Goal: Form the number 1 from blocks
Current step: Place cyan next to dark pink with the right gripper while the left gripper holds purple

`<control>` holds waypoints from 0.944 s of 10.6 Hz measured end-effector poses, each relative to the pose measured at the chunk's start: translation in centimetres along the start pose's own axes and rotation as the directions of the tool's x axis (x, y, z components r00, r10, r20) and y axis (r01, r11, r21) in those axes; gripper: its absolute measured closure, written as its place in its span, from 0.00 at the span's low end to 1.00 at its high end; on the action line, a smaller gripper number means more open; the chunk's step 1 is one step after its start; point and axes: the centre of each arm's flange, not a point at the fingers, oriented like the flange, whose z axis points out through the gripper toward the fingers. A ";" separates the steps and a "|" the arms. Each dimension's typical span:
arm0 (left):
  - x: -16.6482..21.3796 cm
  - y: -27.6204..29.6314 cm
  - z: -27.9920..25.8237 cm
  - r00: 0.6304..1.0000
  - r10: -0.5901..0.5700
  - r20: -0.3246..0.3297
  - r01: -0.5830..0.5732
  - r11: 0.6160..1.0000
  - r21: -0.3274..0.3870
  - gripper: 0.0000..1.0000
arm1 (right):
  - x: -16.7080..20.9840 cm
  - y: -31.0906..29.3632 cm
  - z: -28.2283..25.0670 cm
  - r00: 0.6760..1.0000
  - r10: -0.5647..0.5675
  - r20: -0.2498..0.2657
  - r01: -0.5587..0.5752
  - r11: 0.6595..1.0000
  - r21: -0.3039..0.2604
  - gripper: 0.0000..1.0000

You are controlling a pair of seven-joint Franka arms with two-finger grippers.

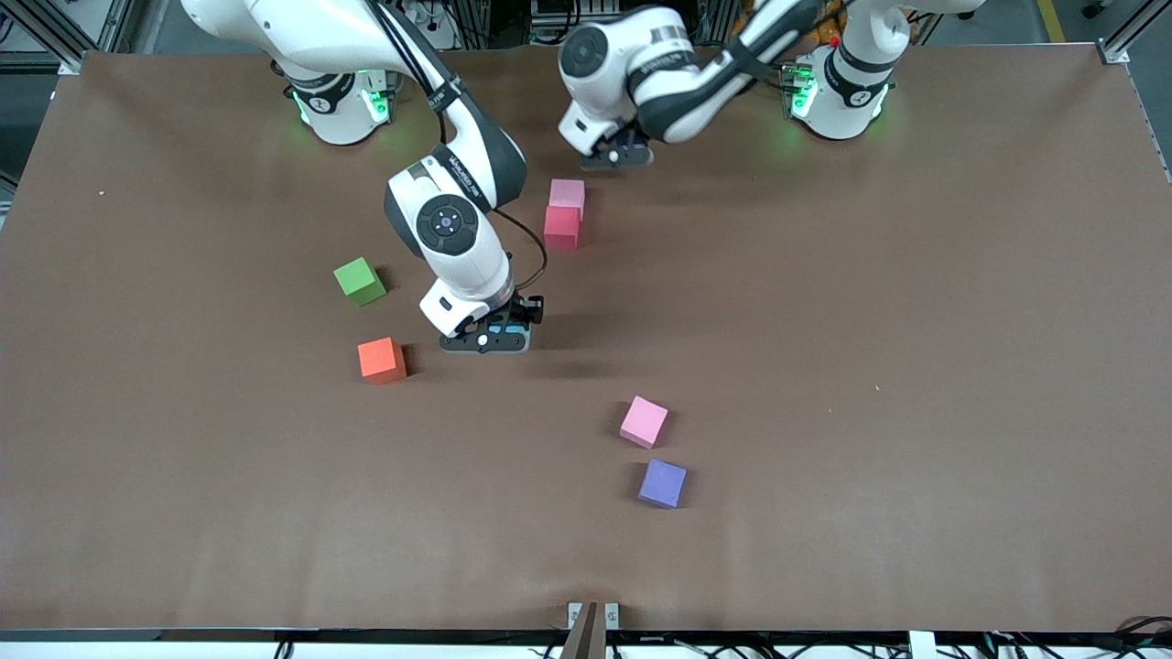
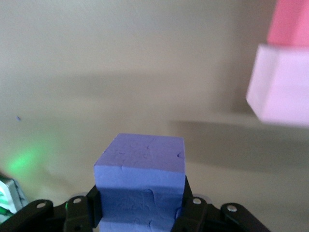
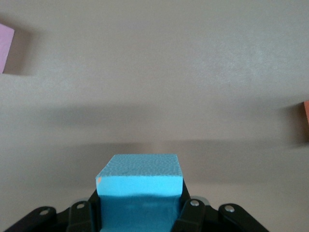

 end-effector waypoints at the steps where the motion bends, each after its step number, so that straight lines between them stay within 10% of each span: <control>1: 1.9 -1.3 -0.8 1.000 -0.012 -0.003 0.012 1.000 -0.012 0.41 | -0.4 -0.4 0.1 1.000 -0.009 0.004 0.009 1.000 -0.001 0.43; 10: 21.2 -18.2 -8.5 0.967 -0.192 -0.167 0.175 0.978 -0.113 0.41 | -10.1 -6.3 6.1 1.000 -0.025 0.016 0.026 1.000 -0.013 0.43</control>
